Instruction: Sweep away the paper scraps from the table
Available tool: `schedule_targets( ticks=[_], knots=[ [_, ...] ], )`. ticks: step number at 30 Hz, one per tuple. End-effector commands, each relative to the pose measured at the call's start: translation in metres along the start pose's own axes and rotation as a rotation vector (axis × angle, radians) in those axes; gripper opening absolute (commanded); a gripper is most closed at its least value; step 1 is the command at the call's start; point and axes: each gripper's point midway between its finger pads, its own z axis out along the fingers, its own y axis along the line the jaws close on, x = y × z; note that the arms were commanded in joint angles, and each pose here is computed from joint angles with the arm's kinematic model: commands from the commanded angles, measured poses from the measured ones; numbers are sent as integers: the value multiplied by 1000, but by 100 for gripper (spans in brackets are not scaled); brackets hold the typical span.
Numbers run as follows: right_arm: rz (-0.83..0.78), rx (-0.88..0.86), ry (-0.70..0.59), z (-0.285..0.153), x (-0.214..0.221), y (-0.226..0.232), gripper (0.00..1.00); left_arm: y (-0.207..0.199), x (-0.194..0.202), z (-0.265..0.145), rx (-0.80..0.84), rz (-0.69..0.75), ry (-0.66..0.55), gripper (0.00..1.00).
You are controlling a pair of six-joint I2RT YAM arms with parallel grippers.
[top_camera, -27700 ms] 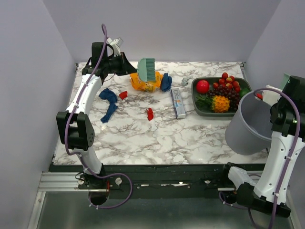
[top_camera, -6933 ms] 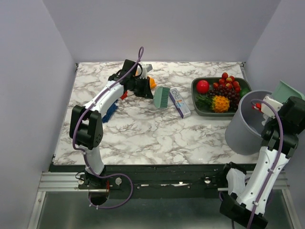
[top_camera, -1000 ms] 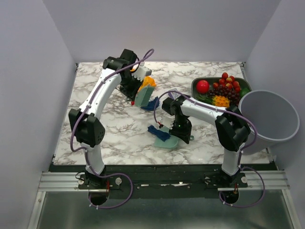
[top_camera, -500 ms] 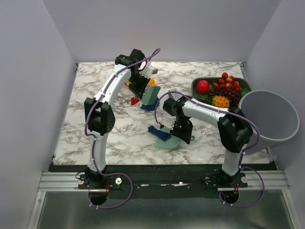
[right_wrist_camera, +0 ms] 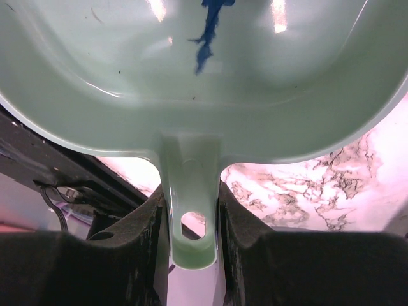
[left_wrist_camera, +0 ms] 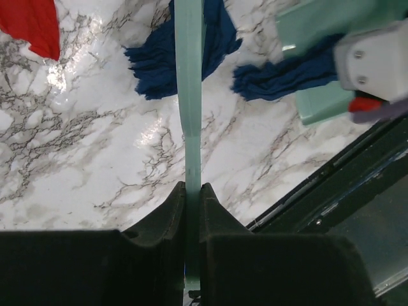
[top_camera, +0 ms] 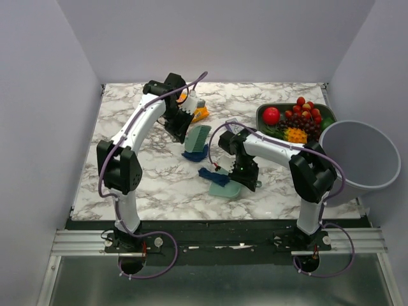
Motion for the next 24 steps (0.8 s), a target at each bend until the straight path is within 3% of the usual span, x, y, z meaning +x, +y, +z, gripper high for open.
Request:
schedule_targets(
  ticks=[1,6,13,20,24],
  knots=[
    [34,-24,-22,2,-15,-2,1,-38,-15,-65,53,68,-214,0],
    [34,-24,-38,2,-22,-4,1,-12,-3,-90,-165,68,-243,0],
    [30,-26,-37,4,-22,-4,1,41,42,-62,-346,-37,-52,0],
    [22,-13,-39,3,-28,-10,1,49,37,-31,-327,3,16,0],
    [22,-11,-29,5,-31,-13,1,32,24,-11,-217,30,27,0]
  ],
)
